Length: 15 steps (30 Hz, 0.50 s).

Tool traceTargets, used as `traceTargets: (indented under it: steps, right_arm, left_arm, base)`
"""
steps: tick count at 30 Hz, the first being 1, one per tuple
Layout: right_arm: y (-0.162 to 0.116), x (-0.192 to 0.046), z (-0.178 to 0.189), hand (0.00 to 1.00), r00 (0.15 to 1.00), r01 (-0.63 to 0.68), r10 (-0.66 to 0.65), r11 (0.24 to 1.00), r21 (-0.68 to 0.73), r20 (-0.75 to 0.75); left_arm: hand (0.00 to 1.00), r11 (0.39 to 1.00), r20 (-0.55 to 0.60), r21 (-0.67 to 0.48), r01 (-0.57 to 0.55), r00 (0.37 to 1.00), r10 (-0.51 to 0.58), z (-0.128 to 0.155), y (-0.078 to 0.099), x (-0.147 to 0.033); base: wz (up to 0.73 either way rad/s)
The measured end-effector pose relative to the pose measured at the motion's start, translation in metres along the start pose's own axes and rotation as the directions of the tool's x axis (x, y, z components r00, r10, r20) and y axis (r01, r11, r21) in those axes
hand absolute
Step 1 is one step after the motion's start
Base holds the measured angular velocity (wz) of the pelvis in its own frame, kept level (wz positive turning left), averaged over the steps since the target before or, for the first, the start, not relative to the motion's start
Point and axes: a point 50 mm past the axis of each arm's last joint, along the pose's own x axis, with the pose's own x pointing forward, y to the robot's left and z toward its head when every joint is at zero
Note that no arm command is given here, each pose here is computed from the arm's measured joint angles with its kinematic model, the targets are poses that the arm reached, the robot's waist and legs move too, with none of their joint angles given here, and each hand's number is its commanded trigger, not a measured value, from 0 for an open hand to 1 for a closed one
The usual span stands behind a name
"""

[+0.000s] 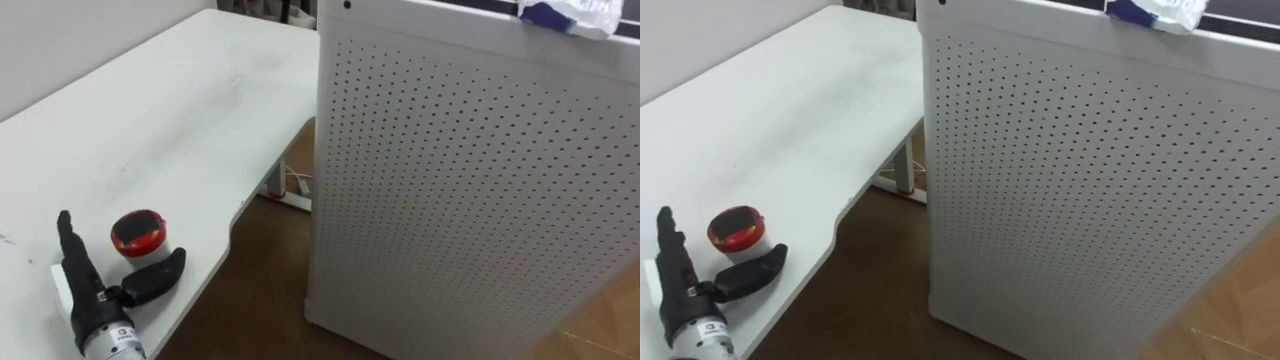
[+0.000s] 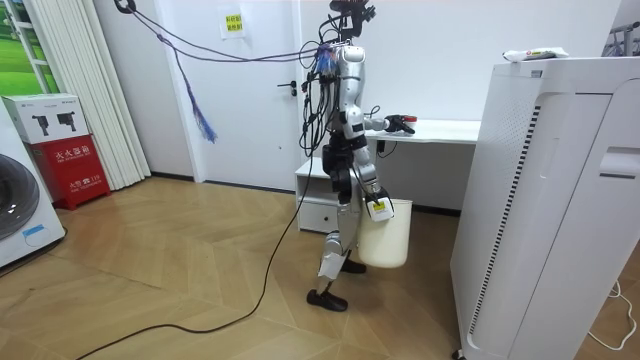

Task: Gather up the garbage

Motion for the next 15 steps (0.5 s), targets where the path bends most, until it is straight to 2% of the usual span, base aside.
traceTargets:
  steps: [3, 7, 15]
  right_arm:
    - [0.000, 0.000, 0.000, 1.00, 1.000, -0.001, 0.001, 1.000, 0.003, 0.000]
    - [0.000, 0.000, -0.002, 1.00, 1.000, 0.007, -0.007, 1.000, 0.005, -0.003]
    - [0.000, 0.000, -0.003, 1.00, 1.000, 0.016, -0.016, 1.000, 0.013, -0.003]
  left_arm:
    - [1.00, 0.999, -0.017, -0.030, -0.046, 0.999, 0.045, 0.001, 0.007, 0.005]
    - [1.00, 0.993, -0.043, -0.078, -0.089, 0.995, 0.086, 0.004, 0.006, 0.011]
    - [1.00, 0.994, -0.060, -0.077, -0.077, 0.996, 0.073, 0.004, -0.004, 0.013]
  base:
    - [0.03]
    - [0.00]
    - [-0.02]
